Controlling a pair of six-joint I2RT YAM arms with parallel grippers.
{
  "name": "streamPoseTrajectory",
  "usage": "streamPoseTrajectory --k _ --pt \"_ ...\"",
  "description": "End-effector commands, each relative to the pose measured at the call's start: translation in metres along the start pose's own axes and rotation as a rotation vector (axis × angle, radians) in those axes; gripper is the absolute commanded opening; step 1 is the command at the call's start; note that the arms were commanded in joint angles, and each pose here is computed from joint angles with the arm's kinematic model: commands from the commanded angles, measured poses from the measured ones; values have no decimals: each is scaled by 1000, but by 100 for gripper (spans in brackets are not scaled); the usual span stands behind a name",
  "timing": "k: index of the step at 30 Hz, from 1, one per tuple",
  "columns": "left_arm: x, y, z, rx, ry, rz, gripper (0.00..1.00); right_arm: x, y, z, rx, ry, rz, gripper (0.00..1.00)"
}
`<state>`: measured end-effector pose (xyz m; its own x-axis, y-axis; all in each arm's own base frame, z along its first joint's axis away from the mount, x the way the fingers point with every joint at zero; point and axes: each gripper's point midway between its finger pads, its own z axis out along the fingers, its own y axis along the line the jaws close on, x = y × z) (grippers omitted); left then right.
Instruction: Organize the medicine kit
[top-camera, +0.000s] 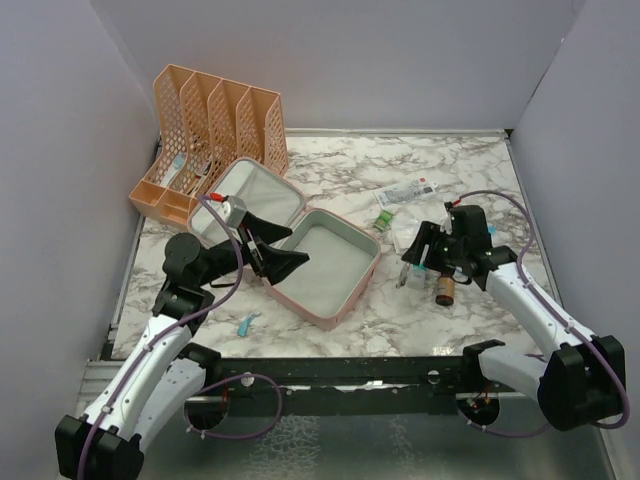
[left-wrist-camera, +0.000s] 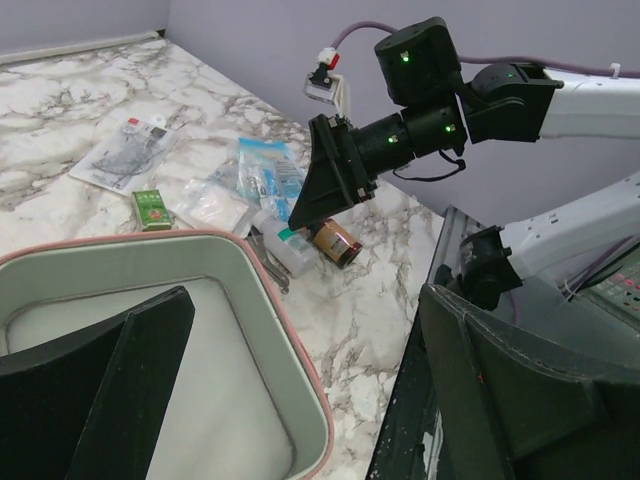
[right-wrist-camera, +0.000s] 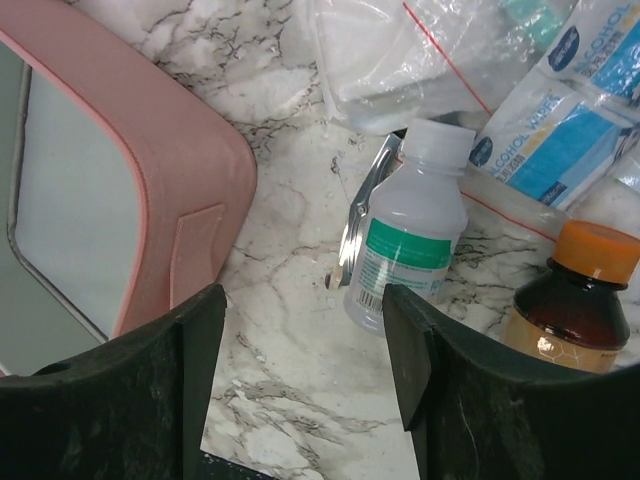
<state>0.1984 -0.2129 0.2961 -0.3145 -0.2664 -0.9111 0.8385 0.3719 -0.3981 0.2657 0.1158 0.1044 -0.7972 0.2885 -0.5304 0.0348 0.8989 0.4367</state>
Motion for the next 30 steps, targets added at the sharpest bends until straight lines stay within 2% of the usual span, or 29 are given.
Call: streamPoseTrajectory --k 1,4,8,12,15,19,30 --pt "-7 3 7 -14 -37 44 99 9 0 0 -14 23 28 64" --pt "-4 7 10 -27 -32 39 99 14 -4 3 6 46 36 62" --pt "3 10 13 -28 -11 19 99 19 -23 7 117 68 65 57" --pt "8 15 14 -42 -2 7 99 15 -44 5 232 32 71 57" --pt "9 19 15 -54 0 1 99 26 -55 14 269 62 56 57" --pt "10 23 17 -67 4 -7 99 39 -53 29 236 129 63 57" --pt "12 33 14 -128 -5 8 99 36 -52 41 224 125 62 48"
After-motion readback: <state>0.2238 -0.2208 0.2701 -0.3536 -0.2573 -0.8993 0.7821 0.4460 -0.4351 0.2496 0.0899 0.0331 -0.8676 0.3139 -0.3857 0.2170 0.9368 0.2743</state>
